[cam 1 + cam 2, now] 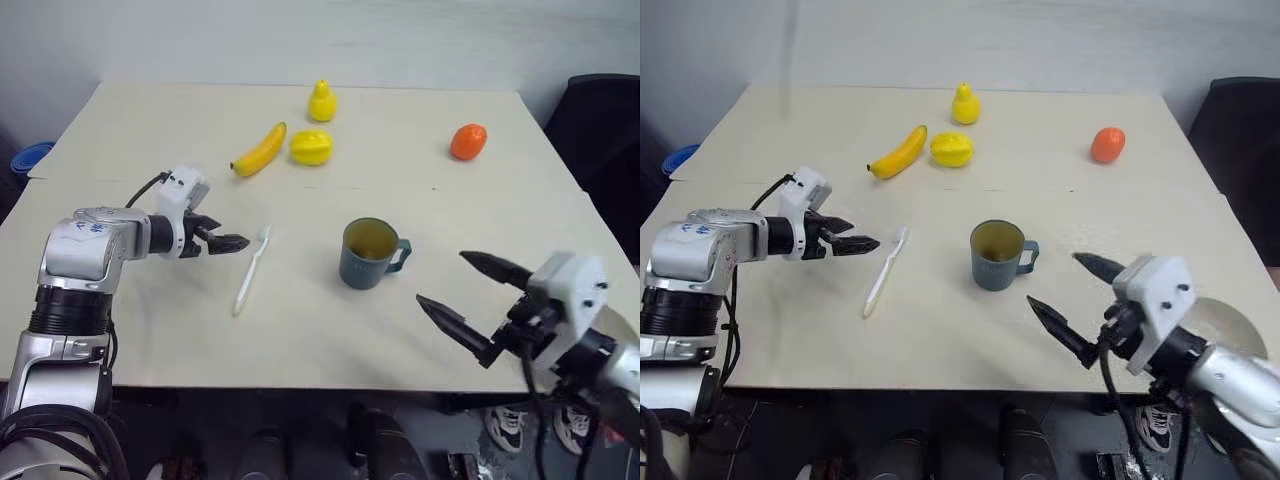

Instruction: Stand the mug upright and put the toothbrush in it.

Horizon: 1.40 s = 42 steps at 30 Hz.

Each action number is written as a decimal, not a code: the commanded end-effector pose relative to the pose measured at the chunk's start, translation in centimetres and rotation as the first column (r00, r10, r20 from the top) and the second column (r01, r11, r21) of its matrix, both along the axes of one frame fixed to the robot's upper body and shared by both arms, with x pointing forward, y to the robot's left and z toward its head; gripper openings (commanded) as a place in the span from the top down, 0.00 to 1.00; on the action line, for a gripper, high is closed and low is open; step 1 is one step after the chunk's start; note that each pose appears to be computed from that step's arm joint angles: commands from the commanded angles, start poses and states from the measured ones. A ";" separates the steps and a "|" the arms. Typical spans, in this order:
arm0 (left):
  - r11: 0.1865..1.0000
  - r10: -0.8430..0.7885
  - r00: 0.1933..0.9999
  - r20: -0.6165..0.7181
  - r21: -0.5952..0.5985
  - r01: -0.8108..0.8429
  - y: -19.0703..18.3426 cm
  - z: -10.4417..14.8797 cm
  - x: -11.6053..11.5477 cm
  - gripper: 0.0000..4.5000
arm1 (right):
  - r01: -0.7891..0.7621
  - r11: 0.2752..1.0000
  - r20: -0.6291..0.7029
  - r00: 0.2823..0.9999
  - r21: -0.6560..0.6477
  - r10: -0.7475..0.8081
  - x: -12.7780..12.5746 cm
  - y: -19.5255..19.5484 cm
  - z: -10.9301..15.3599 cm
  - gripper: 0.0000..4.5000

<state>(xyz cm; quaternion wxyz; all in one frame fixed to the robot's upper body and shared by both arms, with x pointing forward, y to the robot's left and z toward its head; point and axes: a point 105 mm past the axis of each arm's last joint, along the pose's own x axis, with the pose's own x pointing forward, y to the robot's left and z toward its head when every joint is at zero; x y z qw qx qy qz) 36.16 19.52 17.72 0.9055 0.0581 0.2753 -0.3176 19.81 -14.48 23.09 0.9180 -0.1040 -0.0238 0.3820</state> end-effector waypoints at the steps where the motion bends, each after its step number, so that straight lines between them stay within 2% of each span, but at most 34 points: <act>1: 0.999 -0.020 1.000 -0.022 -0.036 0.019 -1.7 0.8 -0.7 0.00 | -0.122 0.991 -0.014 0.992 0.063 0.123 -1.7 1.5 1.9 0.02; 4: 0.999 0.014 0.997 -0.076 0.033 -0.012 -2.0 -1.4 -0.7 0.00 | -0.236 0.968 -0.044 0.970 0.084 0.240 -3.0 2.7 3.2 0.02; 7: 0.998 0.054 0.992 -0.114 0.042 -0.050 -2.1 -2.3 0.0 0.00 | -0.270 0.959 -0.041 0.961 0.090 0.274 -3.3 2.9 4.4 0.02; 12: 0.995 0.072 0.980 -0.184 -0.054 -0.083 -4.6 -2.9 1.4 0.00 | -0.217 0.976 -0.048 0.975 0.018 0.218 -2.4 2.0 4.2 0.02; 15: 0.999 0.035 0.982 -0.188 -0.014 -0.039 -5.4 -3.4 1.3 0.13 | -0.174 0.985 -0.041 0.984 0.002 0.174 -1.8 1.3 4.0 0.00; 25: 1.000 0.001 0.981 -0.192 0.025 0.004 -6.2 -3.5 1.8 0.86 | -0.102 0.995 0.006 0.995 -0.024 0.102 -1.1 1.1 3.5 0.00; 27: 1.000 -0.004 0.981 -0.194 0.014 0.007 -6.4 -3.2 1.9 0.98 | -0.093 0.996 0.011 0.996 -0.019 0.093 -1.1 1.1 3.5 0.00; 31: 1.000 0.008 0.984 -0.176 0.007 -0.007 -6.6 -2.6 2.5 0.98 | -0.029 0.999 -0.016 0.999 -0.045 0.029 -0.6 0.4 2.7 0.00; 34: 0.999 -0.004 0.999 -0.048 -0.049 0.001 -7.5 -0.6 4.2 0.98 | 0.013 0.999 -0.090 0.996 0.042 -0.009 -0.7 -0.3 2.3 0.00; 37: 0.968 -0.051 0.995 0.091 -0.240 0.072 -9.7 3.2 5.1 0.98 | 0.063 0.998 -0.090 0.994 -0.001 -0.062 -0.8 -0.7 1.9 0.00; 40: 0.830 -0.085 0.965 0.246 -0.518 0.206 -11.9 8.7 4.9 0.98 | 0.117 0.993 -0.076 0.990 0.001 -0.117 -0.6 -1.4 2.4 0.00; 42: 0.746 -0.119 0.947 0.298 -0.602 0.284 -12.9 10.7 4.2 0.98 | 0.137 0.991 -0.067 0.988 0.011 -0.136 -0.6 -1.6 2.8 0.00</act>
